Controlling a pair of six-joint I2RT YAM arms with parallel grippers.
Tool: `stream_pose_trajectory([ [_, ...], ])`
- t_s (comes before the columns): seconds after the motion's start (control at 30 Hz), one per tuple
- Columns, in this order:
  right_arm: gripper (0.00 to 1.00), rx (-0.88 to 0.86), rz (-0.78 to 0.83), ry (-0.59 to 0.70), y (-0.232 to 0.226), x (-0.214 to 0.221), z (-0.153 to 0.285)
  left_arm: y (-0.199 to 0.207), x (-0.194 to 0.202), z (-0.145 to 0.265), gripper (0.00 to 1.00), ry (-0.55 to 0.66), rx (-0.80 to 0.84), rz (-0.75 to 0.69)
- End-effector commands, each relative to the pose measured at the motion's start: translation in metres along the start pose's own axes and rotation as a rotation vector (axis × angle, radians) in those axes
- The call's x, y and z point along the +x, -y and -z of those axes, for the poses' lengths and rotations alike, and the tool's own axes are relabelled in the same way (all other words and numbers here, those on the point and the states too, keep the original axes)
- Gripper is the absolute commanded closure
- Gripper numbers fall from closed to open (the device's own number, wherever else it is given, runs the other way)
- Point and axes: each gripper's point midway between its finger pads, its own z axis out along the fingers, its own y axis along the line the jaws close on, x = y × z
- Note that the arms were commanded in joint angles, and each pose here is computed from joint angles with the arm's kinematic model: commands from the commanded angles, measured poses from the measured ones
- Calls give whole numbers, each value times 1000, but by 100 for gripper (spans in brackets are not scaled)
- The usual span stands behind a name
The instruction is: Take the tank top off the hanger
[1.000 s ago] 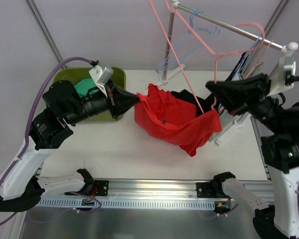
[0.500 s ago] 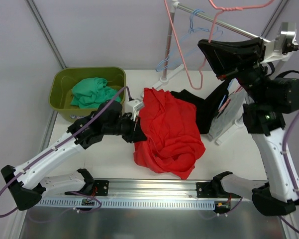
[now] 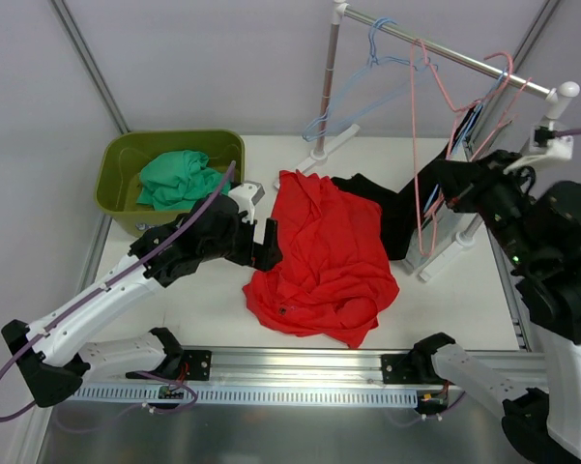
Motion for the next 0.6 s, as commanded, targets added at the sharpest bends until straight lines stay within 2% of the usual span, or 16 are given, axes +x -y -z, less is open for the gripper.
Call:
stream_pose_trajectory([
  [0.0, 100, 253, -55, -87, 44, 31, -24, -2, -30, 13, 1, 68, -51, -25],
  [0.13, 100, 385, -6, -103, 65, 32, -46, -3, -36, 21, 1, 82, -61, -30],
  [0.2, 100, 460, 45, -151, 75, 38, -78, -5, -29, 22, 1, 67, -65, -30],
  [0.23, 100, 459, 51, -123, 73, 26, -75, -6, -27, 24, 1, 66, -66, -28],
  [0.27, 100, 489, 77, -152, 78, 34, -94, -7, -25, 27, 1, 65, -65, -27],
  [0.3, 100, 513, 90, -109, 78, 17, -98, -7, -23, 28, 1, 62, -61, -25],
  [0.37, 100, 560, 148, -129, 87, 20, -123, -8, -18, 32, 1, 57, -58, -23],
  [0.4, 100, 574, 155, -92, 86, 5, -127, -9, -16, 34, 1, 51, -56, -24],
  [0.57, 100, 586, 183, -109, 91, 9, -178, -10, -8, 41, 1, 37, -47, -31],
])
